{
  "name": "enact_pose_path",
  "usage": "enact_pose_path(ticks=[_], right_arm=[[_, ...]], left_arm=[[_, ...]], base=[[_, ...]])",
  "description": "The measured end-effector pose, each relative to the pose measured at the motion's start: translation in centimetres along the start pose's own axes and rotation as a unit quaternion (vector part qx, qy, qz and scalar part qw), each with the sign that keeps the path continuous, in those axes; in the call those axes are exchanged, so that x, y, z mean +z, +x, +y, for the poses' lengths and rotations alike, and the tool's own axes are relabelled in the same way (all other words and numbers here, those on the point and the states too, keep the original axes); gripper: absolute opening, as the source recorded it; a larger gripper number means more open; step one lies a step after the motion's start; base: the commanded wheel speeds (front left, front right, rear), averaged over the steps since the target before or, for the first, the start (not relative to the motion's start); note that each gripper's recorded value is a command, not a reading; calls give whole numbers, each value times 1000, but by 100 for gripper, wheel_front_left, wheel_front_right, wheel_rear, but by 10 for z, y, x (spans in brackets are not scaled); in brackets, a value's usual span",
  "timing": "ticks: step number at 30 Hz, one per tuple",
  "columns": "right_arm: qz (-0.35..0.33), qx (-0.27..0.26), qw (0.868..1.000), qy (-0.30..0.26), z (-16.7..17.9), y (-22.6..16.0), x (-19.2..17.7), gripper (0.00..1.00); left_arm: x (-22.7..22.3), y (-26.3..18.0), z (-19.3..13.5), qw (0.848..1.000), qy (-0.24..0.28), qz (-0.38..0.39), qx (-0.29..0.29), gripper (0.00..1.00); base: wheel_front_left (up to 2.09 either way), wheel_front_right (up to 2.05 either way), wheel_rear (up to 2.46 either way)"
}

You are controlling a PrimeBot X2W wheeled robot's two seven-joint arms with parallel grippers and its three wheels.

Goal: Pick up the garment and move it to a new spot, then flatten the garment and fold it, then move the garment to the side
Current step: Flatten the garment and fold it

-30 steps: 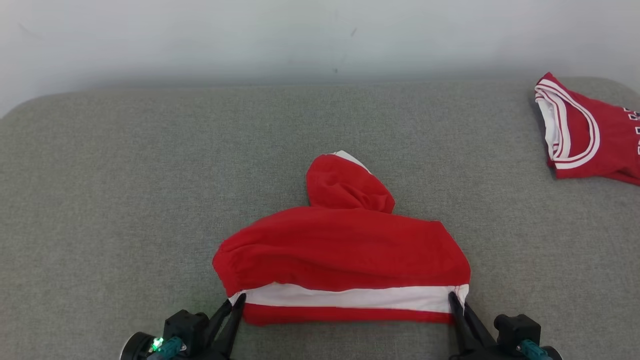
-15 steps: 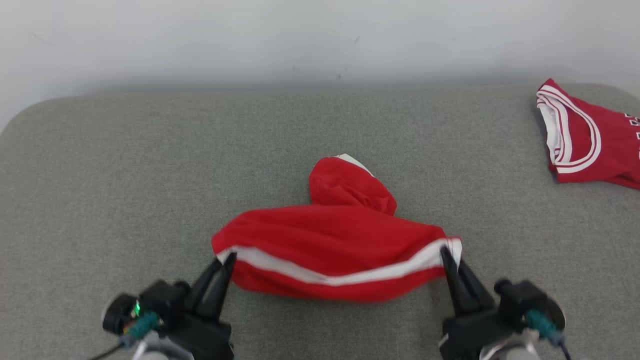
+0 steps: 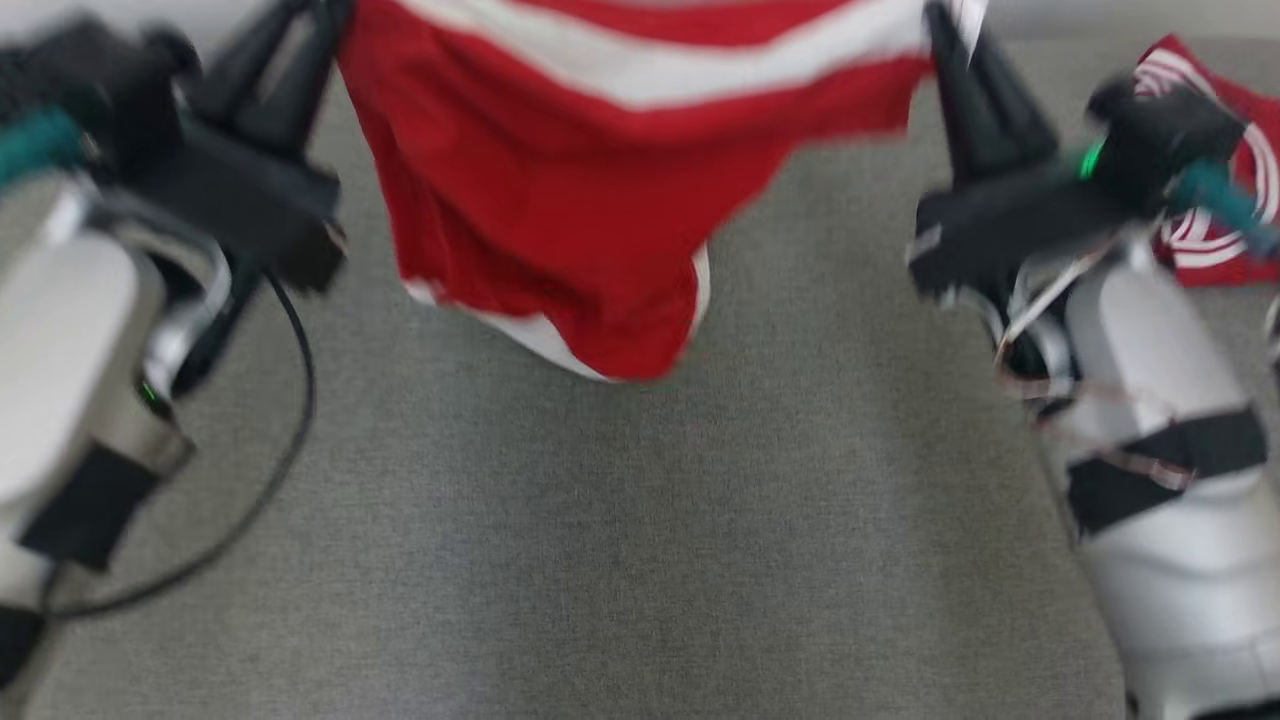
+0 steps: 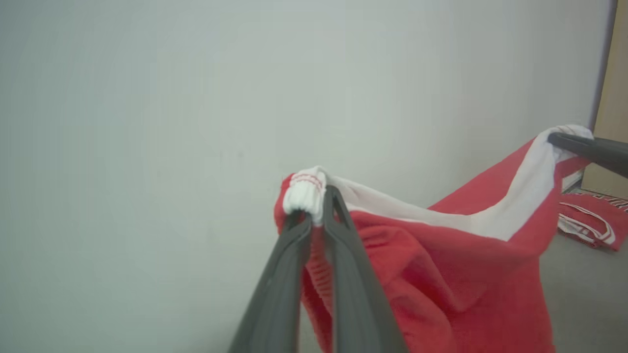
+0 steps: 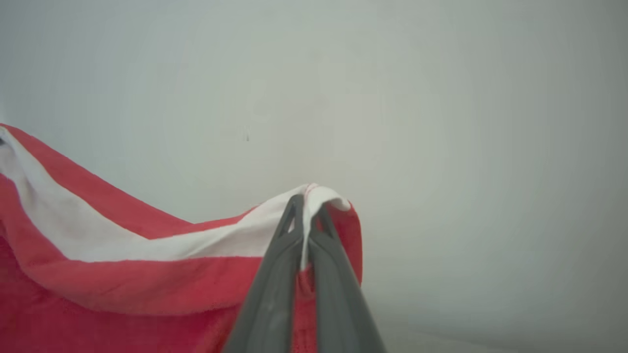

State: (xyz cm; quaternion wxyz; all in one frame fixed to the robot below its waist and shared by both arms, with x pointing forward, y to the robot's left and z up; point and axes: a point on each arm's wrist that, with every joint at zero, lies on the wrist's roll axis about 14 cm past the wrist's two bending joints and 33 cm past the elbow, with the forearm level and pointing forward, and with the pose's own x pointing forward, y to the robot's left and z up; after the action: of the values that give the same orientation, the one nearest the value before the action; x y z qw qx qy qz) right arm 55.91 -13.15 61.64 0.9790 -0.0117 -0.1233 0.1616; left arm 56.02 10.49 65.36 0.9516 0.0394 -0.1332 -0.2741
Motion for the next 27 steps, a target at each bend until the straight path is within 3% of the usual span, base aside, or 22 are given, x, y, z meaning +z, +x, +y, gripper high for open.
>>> enact_pose_path(ticks=[14,21,27], right_arm=[[-37,4,999,33,-30,138,38,0],[-39,-4,999,31,-43,173,32,0],[-49,-8,999,14,-47,184,35,0]], left_arm=[[24,108,70,999,23,-45,17,0],[31,140,86,997,49,-64,20,0],[28,154,91,996,40,-74,22,0]], base=[[0,0,0],[0,0,0],[0,0,0]])
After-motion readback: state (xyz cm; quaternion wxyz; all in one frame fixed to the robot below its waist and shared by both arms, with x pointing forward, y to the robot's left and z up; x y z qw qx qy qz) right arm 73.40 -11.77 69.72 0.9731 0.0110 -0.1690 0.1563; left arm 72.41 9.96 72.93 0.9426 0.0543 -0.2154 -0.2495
